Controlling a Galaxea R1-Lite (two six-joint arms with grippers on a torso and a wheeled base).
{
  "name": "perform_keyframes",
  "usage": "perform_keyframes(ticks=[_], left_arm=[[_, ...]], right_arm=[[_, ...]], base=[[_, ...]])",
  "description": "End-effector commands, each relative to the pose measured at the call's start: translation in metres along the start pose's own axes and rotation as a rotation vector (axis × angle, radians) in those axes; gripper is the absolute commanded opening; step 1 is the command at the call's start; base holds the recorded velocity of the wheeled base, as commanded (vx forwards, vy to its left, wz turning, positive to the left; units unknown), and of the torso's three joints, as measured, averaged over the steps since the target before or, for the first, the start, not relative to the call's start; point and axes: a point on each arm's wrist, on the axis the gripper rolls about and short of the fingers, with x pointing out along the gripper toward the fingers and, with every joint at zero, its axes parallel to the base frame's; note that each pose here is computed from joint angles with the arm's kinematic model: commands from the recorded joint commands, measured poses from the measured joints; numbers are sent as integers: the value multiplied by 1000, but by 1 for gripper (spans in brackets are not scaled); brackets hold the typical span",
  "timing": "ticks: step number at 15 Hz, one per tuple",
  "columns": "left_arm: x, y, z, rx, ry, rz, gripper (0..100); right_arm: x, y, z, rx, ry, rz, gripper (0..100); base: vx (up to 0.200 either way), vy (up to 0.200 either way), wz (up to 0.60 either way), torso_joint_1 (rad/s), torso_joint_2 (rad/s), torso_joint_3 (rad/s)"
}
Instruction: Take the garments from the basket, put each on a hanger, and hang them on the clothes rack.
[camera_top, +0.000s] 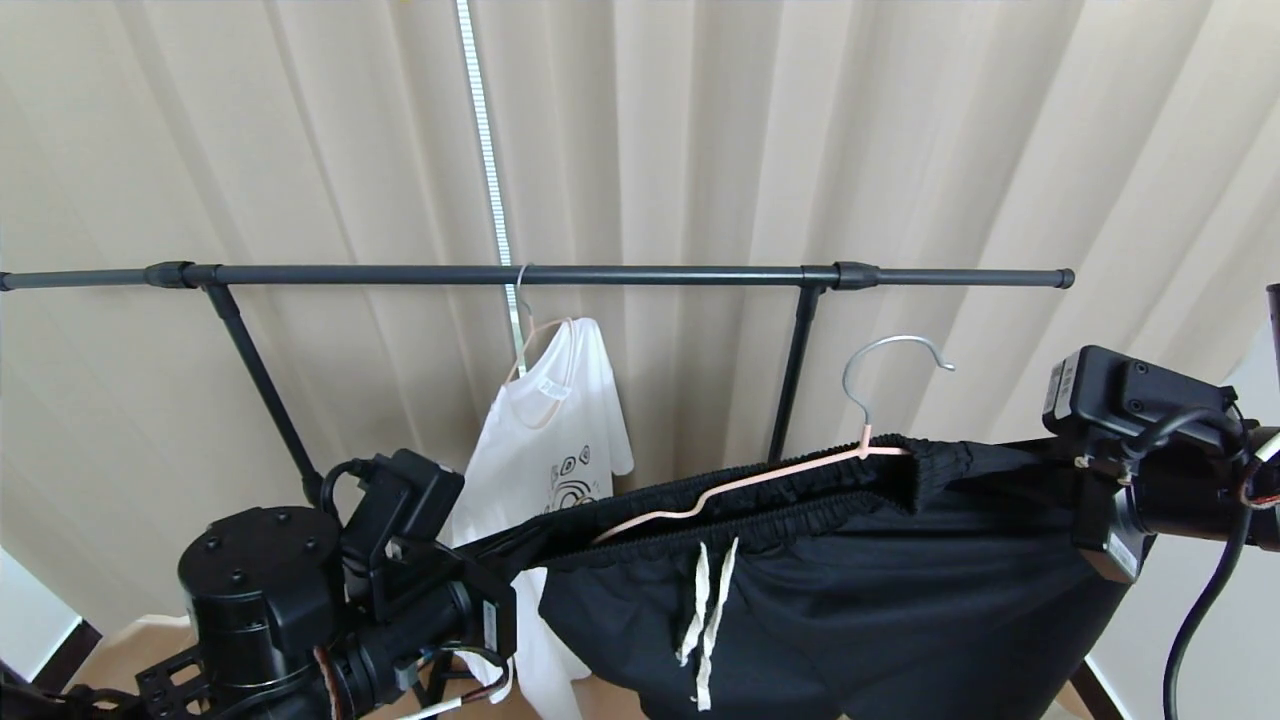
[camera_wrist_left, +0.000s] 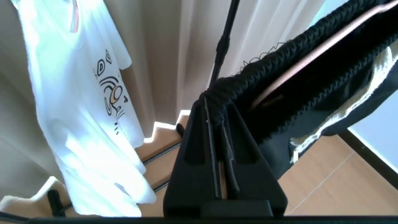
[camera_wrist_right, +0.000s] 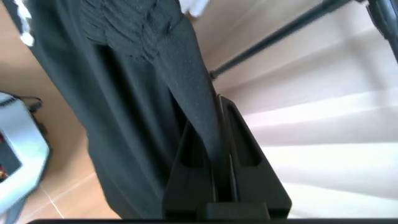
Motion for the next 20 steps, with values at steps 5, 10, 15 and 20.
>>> perform_keyframes(ticks=[5,10,15,20], left_arm=[[1,-9,88,29,-14,-12,0],[0,-29,123,62,86,-31,0],[-4,-50,125,105,172,-28,0],[-6,-49,124,115,241,0,0]], right_arm=[[13,3,-3,-1,39,29,0],[24,1,-4,-1,51,10,0],[41,3,7,46,29,16,0],[45,4,22,153,13,-6,0]], base=[[0,0,0,0,0,0],[0,0,0,0,0,0],[0,0,0,0,0,0],[0,0,0,0,0,0]])
